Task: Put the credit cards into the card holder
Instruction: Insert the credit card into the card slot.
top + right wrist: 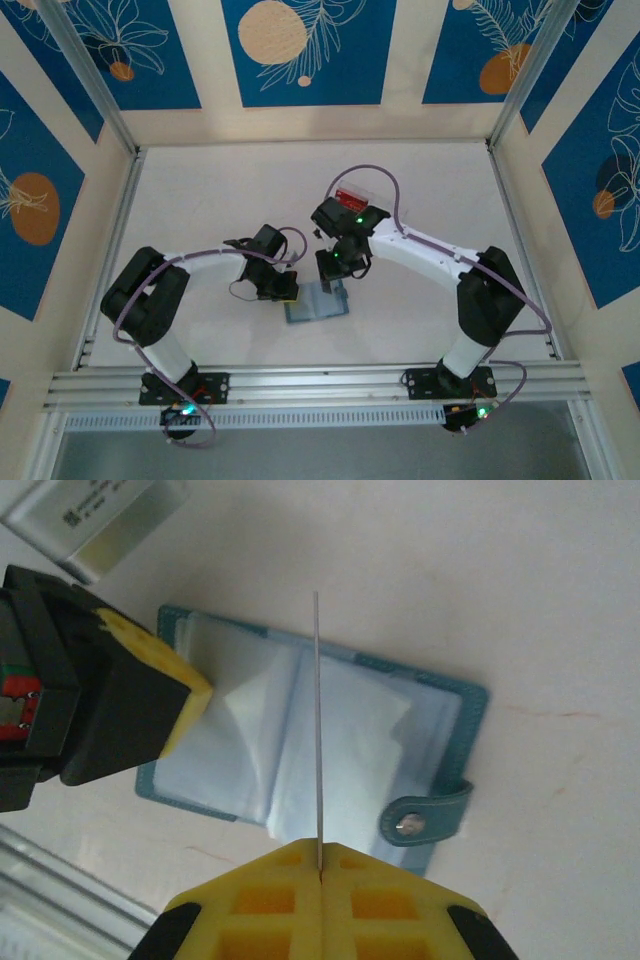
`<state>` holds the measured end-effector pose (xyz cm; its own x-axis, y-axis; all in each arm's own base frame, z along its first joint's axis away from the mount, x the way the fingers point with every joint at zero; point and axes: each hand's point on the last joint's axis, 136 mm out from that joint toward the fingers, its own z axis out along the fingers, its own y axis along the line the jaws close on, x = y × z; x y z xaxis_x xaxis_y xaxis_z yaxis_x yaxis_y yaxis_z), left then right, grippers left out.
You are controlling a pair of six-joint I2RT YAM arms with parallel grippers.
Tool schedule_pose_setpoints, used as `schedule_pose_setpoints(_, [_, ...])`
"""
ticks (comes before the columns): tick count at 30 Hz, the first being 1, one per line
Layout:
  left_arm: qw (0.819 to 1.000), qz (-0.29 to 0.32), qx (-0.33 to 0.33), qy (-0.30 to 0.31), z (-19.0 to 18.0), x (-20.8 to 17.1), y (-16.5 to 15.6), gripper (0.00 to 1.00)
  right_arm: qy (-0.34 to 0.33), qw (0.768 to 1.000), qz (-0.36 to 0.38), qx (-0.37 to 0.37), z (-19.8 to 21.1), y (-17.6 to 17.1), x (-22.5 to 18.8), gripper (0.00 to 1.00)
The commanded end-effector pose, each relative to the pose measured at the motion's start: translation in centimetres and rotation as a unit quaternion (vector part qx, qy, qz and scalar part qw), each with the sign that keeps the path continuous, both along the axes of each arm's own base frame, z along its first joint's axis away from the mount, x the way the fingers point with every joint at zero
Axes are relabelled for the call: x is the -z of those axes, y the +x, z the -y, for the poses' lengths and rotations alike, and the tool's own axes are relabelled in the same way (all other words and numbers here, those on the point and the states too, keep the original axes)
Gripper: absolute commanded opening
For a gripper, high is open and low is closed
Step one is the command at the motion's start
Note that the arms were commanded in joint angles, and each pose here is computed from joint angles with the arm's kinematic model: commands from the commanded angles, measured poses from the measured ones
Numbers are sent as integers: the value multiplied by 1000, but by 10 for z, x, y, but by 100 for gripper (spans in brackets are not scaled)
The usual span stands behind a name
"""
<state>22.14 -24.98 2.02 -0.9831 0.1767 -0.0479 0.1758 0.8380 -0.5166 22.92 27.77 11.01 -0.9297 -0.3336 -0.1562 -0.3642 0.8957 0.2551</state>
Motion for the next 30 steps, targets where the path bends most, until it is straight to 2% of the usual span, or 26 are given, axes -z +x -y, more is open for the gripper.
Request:
schedule_pose_setpoints(1, [999,-15,1,29,-14,13,-7,5,34,998,-51,-6,-20,-18,9,0])
schedule_pose_setpoints(7, [1000,-14,1,28,-13,13,-6,5,21,996,-86,-2,-21,-26,28,0])
schedule_pose_setpoints(18, [1000,-13,1,26,-13,12,-6,5,-4,993,-117,-9,-9,-37,36,0])
schedule_pose_setpoints(30, [1000,-9,2,24,-13,11,-6,5,-10,991,-137,0,-13,-31,48,0])
